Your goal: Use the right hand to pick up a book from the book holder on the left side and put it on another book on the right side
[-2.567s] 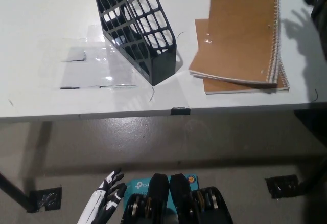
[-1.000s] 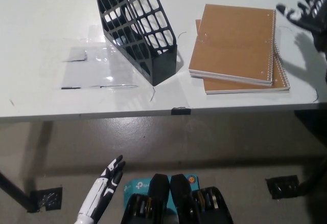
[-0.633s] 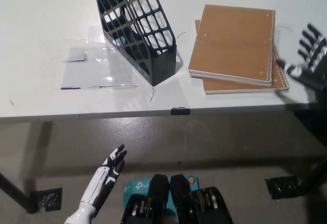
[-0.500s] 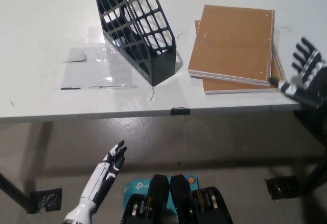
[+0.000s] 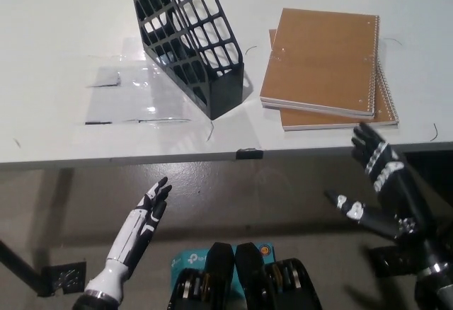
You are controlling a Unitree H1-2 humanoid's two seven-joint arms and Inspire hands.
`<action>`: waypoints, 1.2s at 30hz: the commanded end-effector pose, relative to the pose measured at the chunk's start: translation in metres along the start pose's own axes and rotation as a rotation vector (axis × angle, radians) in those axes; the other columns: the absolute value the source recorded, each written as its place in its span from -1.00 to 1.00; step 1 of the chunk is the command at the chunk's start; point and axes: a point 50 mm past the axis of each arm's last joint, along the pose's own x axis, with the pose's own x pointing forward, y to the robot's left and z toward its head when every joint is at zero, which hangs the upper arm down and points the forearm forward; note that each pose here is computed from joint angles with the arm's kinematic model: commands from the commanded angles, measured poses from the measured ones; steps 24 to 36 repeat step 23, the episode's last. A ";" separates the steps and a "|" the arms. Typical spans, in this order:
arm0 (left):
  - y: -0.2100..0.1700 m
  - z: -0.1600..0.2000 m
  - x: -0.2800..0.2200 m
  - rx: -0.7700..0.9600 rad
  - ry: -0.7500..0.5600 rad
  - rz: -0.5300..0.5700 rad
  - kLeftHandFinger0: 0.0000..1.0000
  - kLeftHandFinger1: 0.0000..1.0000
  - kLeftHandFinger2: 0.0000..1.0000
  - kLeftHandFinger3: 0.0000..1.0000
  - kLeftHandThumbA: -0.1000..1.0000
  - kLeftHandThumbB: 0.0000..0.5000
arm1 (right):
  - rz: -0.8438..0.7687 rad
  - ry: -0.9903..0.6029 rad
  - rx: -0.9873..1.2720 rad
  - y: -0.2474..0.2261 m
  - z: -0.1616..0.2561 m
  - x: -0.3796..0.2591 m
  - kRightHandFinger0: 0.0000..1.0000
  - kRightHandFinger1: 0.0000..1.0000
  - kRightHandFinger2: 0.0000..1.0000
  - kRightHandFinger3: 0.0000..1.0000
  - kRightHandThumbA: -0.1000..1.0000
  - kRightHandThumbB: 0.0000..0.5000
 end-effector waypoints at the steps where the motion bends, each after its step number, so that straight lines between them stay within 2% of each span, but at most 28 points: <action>1: 0.007 0.008 -0.005 -0.003 -0.082 0.013 1.00 1.00 1.00 1.00 1.00 -0.46 | 0.001 -0.080 -0.115 0.007 -0.014 0.002 1.00 1.00 1.00 1.00 0.45 -0.19; 5: 0.004 0.006 -0.011 -0.007 -0.073 0.014 1.00 1.00 1.00 1.00 1.00 -0.42 | -0.008 -0.018 -0.107 0.006 -0.039 0.000 1.00 1.00 1.00 1.00 0.47 -0.26; 8: 0.002 0.003 -0.018 -0.016 -0.057 0.014 1.00 1.00 1.00 1.00 1.00 -0.40 | -0.019 0.055 -0.105 0.003 -0.061 -0.005 1.00 1.00 1.00 1.00 0.54 -0.15; 12: 0.001 0.000 -0.024 -0.018 -0.049 0.016 1.00 1.00 1.00 1.00 1.00 -0.40 | -0.006 0.093 -0.114 0.000 -0.073 -0.011 1.00 1.00 1.00 1.00 0.50 -0.28; 16: -0.003 -0.004 -0.034 -0.027 -0.031 0.010 1.00 1.00 1.00 1.00 1.00 -0.40 | 0.016 0.120 -0.124 0.000 -0.080 -0.022 1.00 1.00 1.00 1.00 0.51 -0.19; 20: -0.006 -0.007 -0.040 -0.027 -0.025 0.013 1.00 1.00 1.00 1.00 1.00 -0.38 | 0.028 0.138 -0.130 0.001 -0.086 -0.029 1.00 1.00 1.00 1.00 0.45 -0.23; 36: -0.006 -0.008 -0.043 -0.026 -0.018 0.010 1.00 1.00 1.00 1.00 1.00 -0.36 | 0.028 0.147 -0.130 0.001 -0.087 -0.032 1.00 1.00 1.00 1.00 0.45 -0.22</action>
